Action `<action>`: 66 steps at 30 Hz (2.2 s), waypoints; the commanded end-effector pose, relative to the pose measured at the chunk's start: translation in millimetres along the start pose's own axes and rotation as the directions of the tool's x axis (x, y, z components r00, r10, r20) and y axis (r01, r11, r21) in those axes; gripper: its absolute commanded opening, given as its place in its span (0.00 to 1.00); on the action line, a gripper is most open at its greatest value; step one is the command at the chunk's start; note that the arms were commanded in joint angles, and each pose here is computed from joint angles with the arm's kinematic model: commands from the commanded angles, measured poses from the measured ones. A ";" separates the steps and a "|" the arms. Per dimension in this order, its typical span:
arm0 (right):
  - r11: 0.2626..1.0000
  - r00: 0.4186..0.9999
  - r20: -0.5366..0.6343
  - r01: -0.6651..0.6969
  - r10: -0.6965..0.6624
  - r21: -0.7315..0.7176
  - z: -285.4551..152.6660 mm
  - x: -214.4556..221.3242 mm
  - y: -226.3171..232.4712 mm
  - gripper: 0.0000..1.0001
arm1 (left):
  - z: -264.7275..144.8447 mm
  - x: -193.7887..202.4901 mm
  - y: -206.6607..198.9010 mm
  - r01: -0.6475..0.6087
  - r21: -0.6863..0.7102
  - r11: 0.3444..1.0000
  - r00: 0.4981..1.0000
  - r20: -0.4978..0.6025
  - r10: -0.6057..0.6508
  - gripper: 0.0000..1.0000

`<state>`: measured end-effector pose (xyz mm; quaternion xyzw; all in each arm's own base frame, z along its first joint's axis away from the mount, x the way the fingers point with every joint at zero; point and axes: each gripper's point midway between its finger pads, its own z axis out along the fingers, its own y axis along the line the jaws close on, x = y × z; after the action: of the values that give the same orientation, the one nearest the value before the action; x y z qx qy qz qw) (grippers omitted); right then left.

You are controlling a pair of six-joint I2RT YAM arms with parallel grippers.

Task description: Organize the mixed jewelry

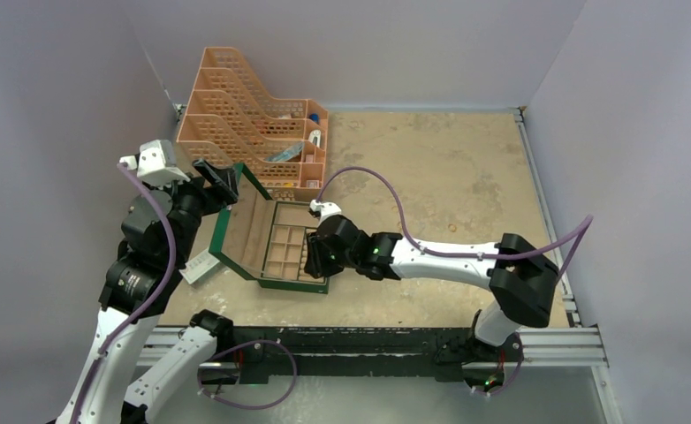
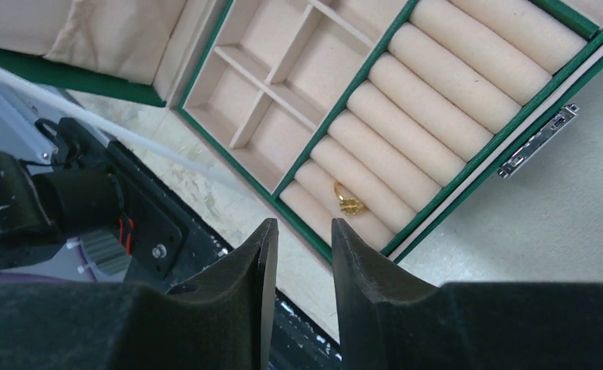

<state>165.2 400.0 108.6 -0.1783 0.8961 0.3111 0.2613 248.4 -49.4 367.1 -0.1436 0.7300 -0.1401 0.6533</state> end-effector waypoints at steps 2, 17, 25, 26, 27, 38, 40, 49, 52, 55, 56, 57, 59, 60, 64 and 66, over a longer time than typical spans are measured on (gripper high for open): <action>0.998 0.997 0.066 -0.042 0.039 0.039 8.2 -22.1 2.0 0.34 | 0.6 -8.1 -5.7 0.020 0.018 1.000 0.999 0.024 -0.020 0.71; 0.999 0.999 0.031 -0.029 0.028 0.034 20.4 -15.3 3.4 0.35 | 6.4 -3.8 -3.8 0.000 0.007 1.000 1.000 0.020 0.000 0.71; 0.999 1.000 0.023 -0.020 0.019 0.034 26.2 -14.7 4.1 0.34 | 6.5 -3.2 -2.1 -0.006 0.001 1.000 1.000 0.021 0.006 0.71; 0.999 1.000 0.023 -0.018 0.017 0.034 26.8 -15.0 4.3 0.34 | 6.4 -3.2 -2.0 -0.007 0.000 1.000 1.000 0.021 0.007 0.71; 0.999 1.000 0.022 -0.017 0.016 0.034 27.2 -14.9 4.3 0.34 | 6.4 -3.3 -1.8 -0.008 -0.001 1.000 1.000 0.021 0.008 0.71; 1.000 1.000 -0.001 -0.013 0.013 0.020 31.3 -9.3 5.7 0.35 | 6.1 -3.4 -1.2 -0.010 -0.002 1.000 1.000 0.022 0.010 0.71; 1.000 1.000 -0.005 -0.013 0.013 0.016 32.2 -8.4 6.3 0.35 | 6.1 -3.6 -1.4 -0.009 -0.002 1.000 1.000 0.023 0.009 0.71; 0.999 0.998 0.054 -0.033 0.032 0.005 17.3 -27.2 15.0 0.35 | 5.0 -4.9 -2.1 -0.009 0.002 1.000 1.000 0.024 0.009 0.71; 0.999 0.992 0.118 -0.048 0.048 0.003 0.7 -46.0 20.5 0.35 | 4.8 -5.4 -3.4 -0.007 0.008 1.000 1.000 0.023 0.007 0.71; 0.996 0.972 0.217 -0.090 0.085 0.011 -22.2 -70.3 22.2 0.39 | 4.1 -5.5 -4.7 -0.005 0.014 1.000 1.000 0.021 0.005 0.71; 0.994 0.963 0.250 -0.110 0.102 0.019 -29.3 -76.6 19.9 0.41 | 3.7 -5.3 -5.2 -0.002 0.017 1.000 1.000 0.019 0.002 0.71; 0.991 0.952 0.282 -0.132 0.117 0.035 -35.4 -82.1 15.5 0.43 | 3.1 -5.1 -6.2 0.000 0.023 1.000 1.000 0.017 0.000 0.71; 0.980 0.930 0.335 -0.183 0.149 0.073 -46.5 -90.6 1.4 0.45 | 1.7 -4.9 -9.1 0.005 0.039 0.999 1.000 0.010 -0.005 0.71; 0.972 0.920 0.351 -0.217 0.172 0.094 -50.7 -93.2 -8.5 0.46 | 0.6 -4.6 -11.0 0.005 0.049 0.999 1.000 0.005 -0.005 0.71; 0.906 0.864 0.397 -0.395 0.310 0.153 -68.0 -103.1 -62.1 0.44 | -4.7 0.9 -26.5 -0.005 0.142 0.990 0.999 -0.034 0.009 0.73; 0.853 0.818 0.431 -0.491 0.382 0.176 -80.8 -110.7 -97.9 0.38 | -10.5 6.5 -39.7 -0.027 0.229 0.973 0.997 -0.062 0.042 0.73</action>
<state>239.0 357.7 201.3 0.0129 0.8676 0.3208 0.3796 249.7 -63.5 360.4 -0.1170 0.7423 -0.1616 0.6397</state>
